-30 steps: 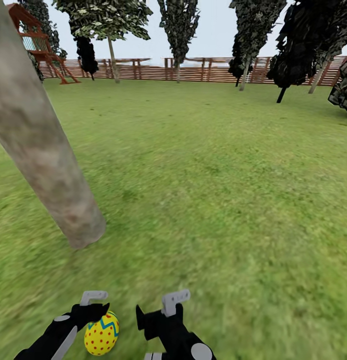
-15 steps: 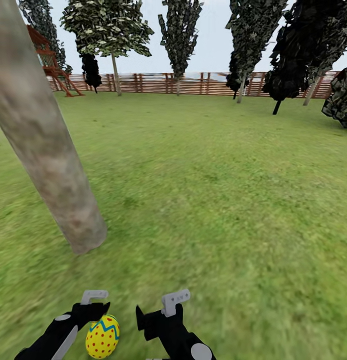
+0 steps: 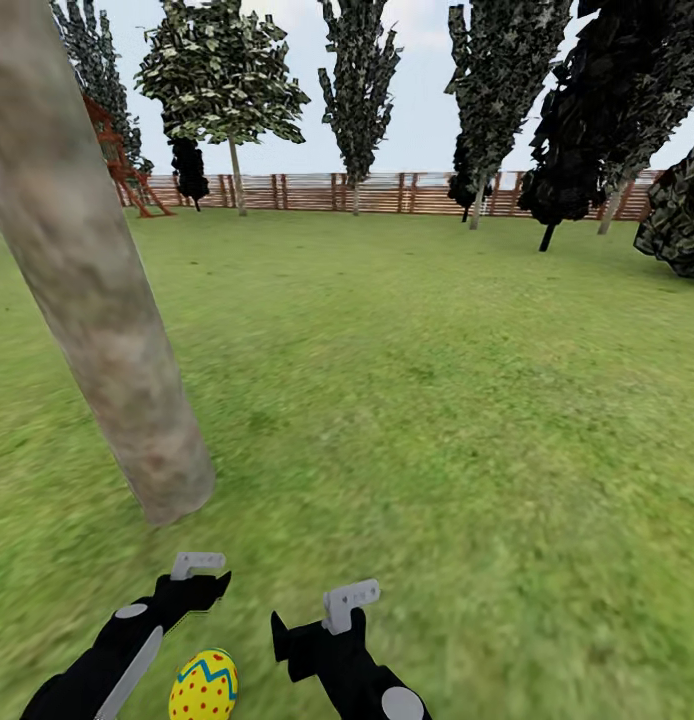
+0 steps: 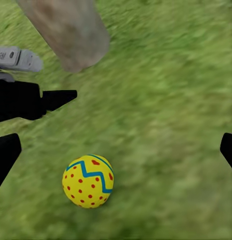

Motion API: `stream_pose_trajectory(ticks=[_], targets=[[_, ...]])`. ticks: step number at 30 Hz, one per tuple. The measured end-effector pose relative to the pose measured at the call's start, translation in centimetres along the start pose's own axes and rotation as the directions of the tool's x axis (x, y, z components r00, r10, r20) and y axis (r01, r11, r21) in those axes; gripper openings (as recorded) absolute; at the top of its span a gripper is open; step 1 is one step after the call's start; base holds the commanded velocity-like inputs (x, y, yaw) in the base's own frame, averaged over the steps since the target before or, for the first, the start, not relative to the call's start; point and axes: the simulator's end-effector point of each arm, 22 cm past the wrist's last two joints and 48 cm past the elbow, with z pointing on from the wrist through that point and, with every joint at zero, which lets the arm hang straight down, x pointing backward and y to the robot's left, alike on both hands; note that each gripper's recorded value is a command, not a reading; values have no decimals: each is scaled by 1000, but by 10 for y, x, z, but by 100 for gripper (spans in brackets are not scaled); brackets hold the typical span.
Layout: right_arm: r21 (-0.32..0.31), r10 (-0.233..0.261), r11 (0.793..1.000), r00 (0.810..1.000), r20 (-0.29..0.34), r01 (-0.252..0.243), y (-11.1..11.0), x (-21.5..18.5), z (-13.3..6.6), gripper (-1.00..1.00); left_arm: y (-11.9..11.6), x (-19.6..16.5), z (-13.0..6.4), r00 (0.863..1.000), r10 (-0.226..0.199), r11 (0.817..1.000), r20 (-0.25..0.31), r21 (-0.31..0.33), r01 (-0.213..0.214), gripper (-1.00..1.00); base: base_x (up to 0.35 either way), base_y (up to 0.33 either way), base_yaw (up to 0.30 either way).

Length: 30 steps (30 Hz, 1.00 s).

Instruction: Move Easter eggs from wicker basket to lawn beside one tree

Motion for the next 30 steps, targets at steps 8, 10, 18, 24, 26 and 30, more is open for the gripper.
stream_pose_trajectory(ticks=[8,10,18,24,26,30], targets=[[-3,-12,1000,1000,27,12,4,-10,-7,100,-6,-33,-18,999,11,1000,48,13,-12,100,0,0,0],[-3,-15,1000,999,34,15,5,-13,-8,100,-6,-36,-22,999,13,1000,48,15,-14,100,0,0,0],[-1,-20,1000,999,41,20,9,-29,-15,100,-6,-35,-33,999,16,1000,-34,17,-16,100,0,0,0],[14,-16,1000,999,49,16,8,-45,-20,100,-9,-41,-49,993,27,999,-117,26,-24,100,0,0,0],[31,-6,1000,999,48,4,2,-51,-21,100,-10,-47,-54,991,32,999,-132,29,-29,100,0,0,0],[83,35,996,999,37,-38,-15,-59,-24,100,-11,-55,-61,989,37,999,-143,32,-33,100,0,0,0]])
